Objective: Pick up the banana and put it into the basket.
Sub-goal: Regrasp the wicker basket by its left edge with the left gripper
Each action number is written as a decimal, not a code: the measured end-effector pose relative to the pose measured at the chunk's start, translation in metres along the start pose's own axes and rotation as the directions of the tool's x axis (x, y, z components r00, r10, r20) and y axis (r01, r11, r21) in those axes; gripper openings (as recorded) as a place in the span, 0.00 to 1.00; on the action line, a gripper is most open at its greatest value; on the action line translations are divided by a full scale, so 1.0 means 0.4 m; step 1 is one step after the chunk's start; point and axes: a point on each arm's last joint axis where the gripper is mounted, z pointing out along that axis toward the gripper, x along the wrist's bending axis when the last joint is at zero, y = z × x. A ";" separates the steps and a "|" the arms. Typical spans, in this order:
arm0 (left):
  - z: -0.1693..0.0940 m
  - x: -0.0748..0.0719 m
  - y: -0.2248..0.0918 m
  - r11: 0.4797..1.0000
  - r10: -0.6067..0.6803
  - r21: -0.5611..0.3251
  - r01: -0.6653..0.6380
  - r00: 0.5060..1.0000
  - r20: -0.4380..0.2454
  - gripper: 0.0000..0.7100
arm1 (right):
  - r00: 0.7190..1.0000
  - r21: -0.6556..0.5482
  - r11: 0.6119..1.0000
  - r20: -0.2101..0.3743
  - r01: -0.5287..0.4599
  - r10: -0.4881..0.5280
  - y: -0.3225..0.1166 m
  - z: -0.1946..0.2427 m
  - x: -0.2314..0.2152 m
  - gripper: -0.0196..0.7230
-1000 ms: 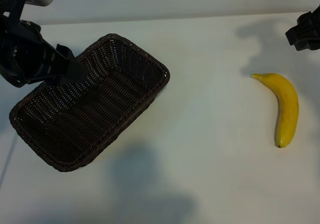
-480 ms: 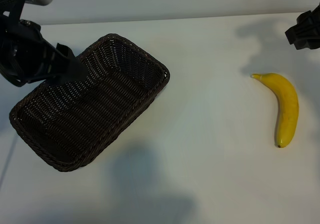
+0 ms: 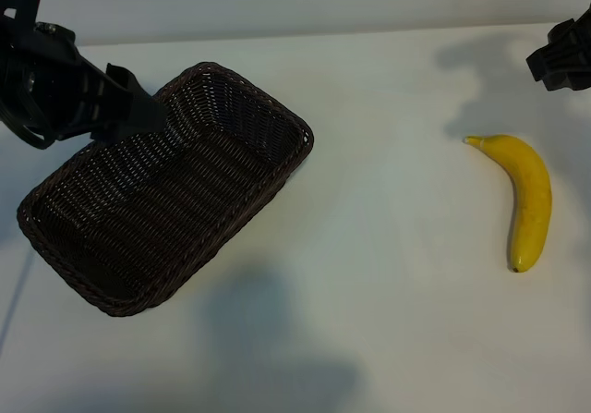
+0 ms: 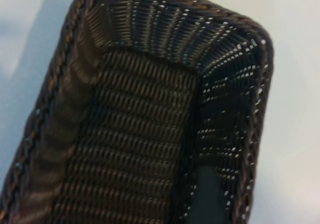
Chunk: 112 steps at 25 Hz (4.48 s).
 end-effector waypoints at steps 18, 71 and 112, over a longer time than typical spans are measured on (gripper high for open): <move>0.007 0.021 -0.036 0.963 -0.249 0.083 0.258 0.963 -0.107 0.79 | 1.000 0.000 1.000 0.001 0.000 0.000 0.000 0.000 0.000 0.80; 0.054 0.106 -0.343 0.685 -0.723 -0.221 0.695 0.607 -0.331 0.79 | 1.000 -0.007 1.000 0.004 0.006 -0.006 0.002 0.000 -0.001 0.74; 0.010 0.103 -0.388 0.626 -0.767 -0.250 0.739 0.525 -0.370 0.79 | 1.000 -0.008 1.000 -0.007 -0.001 0.001 0.002 0.000 0.002 0.74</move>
